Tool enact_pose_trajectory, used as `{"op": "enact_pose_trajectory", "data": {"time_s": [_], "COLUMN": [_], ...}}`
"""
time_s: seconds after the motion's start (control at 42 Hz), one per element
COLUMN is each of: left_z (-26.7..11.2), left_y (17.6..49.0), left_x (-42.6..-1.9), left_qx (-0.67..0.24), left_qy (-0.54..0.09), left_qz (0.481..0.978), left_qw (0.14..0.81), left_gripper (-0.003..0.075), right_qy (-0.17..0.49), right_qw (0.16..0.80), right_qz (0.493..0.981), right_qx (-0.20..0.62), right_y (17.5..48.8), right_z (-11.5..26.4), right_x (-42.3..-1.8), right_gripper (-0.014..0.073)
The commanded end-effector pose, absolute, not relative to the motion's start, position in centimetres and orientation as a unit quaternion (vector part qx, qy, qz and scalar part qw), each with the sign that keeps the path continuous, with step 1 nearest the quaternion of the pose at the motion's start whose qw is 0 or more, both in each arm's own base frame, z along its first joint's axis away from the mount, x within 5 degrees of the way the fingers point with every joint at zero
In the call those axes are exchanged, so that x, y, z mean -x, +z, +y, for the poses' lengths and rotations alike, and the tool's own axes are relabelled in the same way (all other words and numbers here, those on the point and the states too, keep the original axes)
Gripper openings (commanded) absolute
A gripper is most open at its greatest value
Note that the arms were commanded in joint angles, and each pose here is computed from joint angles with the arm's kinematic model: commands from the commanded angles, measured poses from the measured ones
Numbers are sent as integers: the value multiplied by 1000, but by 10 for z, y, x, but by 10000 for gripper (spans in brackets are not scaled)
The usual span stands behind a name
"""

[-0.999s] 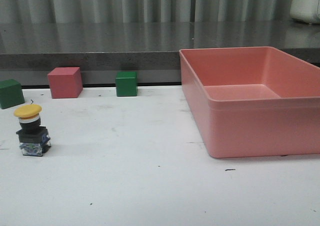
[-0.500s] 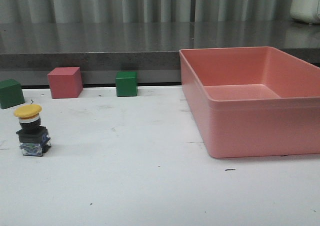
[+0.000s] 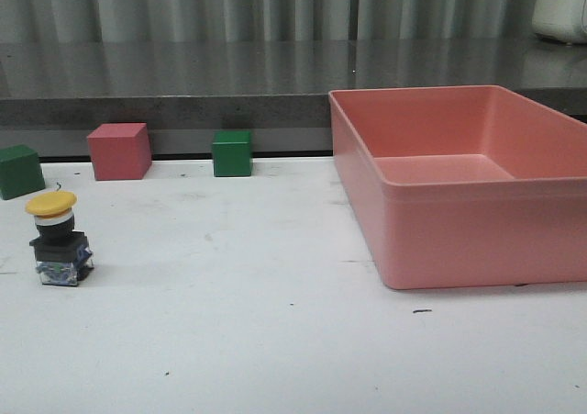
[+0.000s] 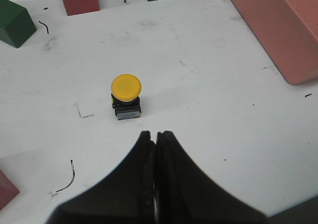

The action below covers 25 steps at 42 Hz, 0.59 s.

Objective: Place and stand button with both arms

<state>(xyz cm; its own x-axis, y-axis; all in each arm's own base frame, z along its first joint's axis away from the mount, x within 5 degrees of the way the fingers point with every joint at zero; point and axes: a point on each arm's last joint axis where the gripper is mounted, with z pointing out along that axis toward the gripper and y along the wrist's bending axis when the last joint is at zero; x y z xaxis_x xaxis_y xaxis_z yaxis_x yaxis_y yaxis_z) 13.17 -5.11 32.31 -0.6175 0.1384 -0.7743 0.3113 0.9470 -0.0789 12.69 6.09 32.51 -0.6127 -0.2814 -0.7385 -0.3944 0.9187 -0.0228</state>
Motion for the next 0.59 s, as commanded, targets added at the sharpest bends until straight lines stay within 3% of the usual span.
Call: {"op": "enact_pose_trajectory", "data": {"time_s": [0.0,0.333,0.571], "left_z": [-52,-52,-27], "left_y": [339,337,318], "left_x": [-135,-133,-108], "left_qx": [-117,-116,-54], "left_qy": [-118,-121,-107], "left_qz": [872,869,803], "left_qw": [460,466,584], "left_gripper": [-20,-20,-20], "right_qy": [77,77,77], "right_qw": [434,434,434], "right_qz": [878,878,878], "right_qx": [186,186,186], "right_y": [338,338,338], "right_z": [61,61,61], "right_x": [-129,-129,-129], "right_gripper": [-68,-68,-68]}}
